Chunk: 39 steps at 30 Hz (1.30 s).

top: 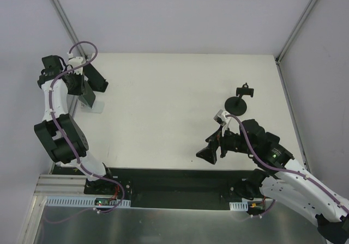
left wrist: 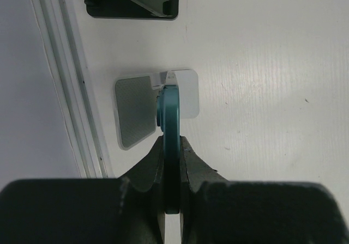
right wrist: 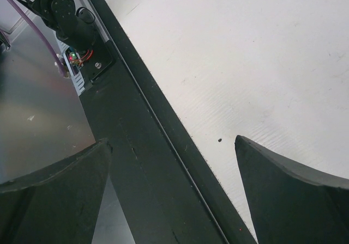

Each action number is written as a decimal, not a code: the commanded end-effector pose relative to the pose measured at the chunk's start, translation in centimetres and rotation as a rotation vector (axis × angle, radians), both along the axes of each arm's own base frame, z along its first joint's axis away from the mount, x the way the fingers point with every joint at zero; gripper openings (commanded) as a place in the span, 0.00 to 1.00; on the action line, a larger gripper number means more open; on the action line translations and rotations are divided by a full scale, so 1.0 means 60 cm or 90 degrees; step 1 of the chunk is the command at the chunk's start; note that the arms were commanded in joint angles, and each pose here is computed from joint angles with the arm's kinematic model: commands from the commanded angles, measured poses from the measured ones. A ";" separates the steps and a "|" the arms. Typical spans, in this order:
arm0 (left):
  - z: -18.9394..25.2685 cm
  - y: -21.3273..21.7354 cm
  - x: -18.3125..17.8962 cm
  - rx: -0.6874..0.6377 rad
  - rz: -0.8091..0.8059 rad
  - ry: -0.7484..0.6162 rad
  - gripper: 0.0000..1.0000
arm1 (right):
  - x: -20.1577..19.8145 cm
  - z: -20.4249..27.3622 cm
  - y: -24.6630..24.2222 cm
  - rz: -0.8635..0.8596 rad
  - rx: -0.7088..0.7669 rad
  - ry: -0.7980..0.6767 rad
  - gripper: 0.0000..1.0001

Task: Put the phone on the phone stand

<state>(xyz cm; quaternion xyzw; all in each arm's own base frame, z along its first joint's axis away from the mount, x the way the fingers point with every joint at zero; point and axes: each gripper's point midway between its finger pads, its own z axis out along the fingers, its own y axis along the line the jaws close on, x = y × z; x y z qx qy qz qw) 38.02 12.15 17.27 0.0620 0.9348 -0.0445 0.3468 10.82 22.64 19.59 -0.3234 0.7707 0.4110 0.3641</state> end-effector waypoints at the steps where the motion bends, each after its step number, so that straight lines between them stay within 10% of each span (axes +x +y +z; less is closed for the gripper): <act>1: 0.046 0.013 0.027 0.004 -0.010 -0.057 0.00 | 0.004 -0.001 0.000 -0.003 -0.004 -0.014 0.96; 33: -0.026 0.036 0.014 -0.010 0.024 0.012 0.00 | 0.007 -0.006 -0.001 -0.005 -0.013 -0.014 0.96; 39: -0.032 0.050 0.012 -0.007 0.061 0.016 0.41 | 0.007 -0.006 -0.002 -0.005 -0.013 -0.015 0.96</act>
